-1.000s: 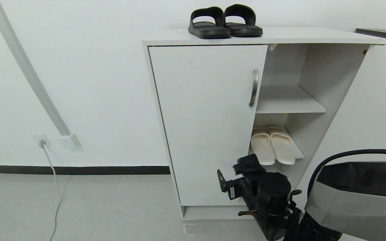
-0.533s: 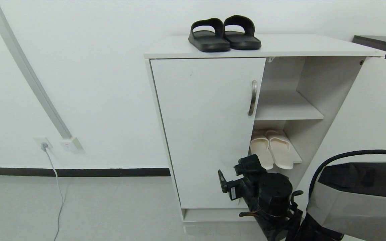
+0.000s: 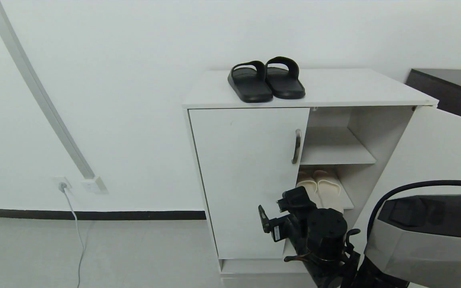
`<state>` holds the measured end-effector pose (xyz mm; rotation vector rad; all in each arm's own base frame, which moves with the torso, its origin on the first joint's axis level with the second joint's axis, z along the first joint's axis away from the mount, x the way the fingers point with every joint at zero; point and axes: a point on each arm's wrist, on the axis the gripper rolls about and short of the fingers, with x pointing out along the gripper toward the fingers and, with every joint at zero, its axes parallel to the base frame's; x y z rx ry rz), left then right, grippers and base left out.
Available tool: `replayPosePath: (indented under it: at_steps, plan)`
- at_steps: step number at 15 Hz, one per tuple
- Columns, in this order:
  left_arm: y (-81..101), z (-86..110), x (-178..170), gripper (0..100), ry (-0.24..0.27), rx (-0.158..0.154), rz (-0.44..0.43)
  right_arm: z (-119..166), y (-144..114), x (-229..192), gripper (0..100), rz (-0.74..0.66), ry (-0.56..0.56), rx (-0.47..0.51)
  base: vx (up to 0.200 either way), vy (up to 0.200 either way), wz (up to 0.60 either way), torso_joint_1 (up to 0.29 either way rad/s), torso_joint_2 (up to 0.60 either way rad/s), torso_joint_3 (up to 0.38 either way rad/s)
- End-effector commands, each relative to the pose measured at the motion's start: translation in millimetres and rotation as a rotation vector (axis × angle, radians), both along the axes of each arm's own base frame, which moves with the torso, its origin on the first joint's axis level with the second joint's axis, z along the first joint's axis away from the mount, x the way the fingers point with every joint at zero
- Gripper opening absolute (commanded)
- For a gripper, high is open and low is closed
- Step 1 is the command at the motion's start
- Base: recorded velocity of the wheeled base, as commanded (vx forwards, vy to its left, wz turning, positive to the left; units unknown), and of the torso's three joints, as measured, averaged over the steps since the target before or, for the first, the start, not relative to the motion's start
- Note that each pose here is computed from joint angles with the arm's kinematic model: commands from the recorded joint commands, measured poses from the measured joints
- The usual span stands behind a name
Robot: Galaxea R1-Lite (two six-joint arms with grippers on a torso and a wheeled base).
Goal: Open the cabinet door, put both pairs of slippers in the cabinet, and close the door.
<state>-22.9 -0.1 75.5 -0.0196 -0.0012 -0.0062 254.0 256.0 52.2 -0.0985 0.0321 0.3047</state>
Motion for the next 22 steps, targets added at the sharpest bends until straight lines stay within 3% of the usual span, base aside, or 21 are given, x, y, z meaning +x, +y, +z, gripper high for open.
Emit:
replayPosePath:
  at_steps: [1, 22]
  plan:
    - [0.0, 0.0, 0.1, 0, 0.001, 0.000, 0.000, -0.1, 0.1, -0.1, 100, 0.000, 0.000, 0.000, 0.000, 0.000, 0.00, 0.134, -0.48, -0.330]
    - [0.0, 0.0, 0.1, 0, 0.001, -0.002, 0.002, 1.7, -3.1, 1.7, 100, 0.008, -0.010, 0.011, 0.000, 0.000, 0.00, 0.212, -0.53, -0.319]
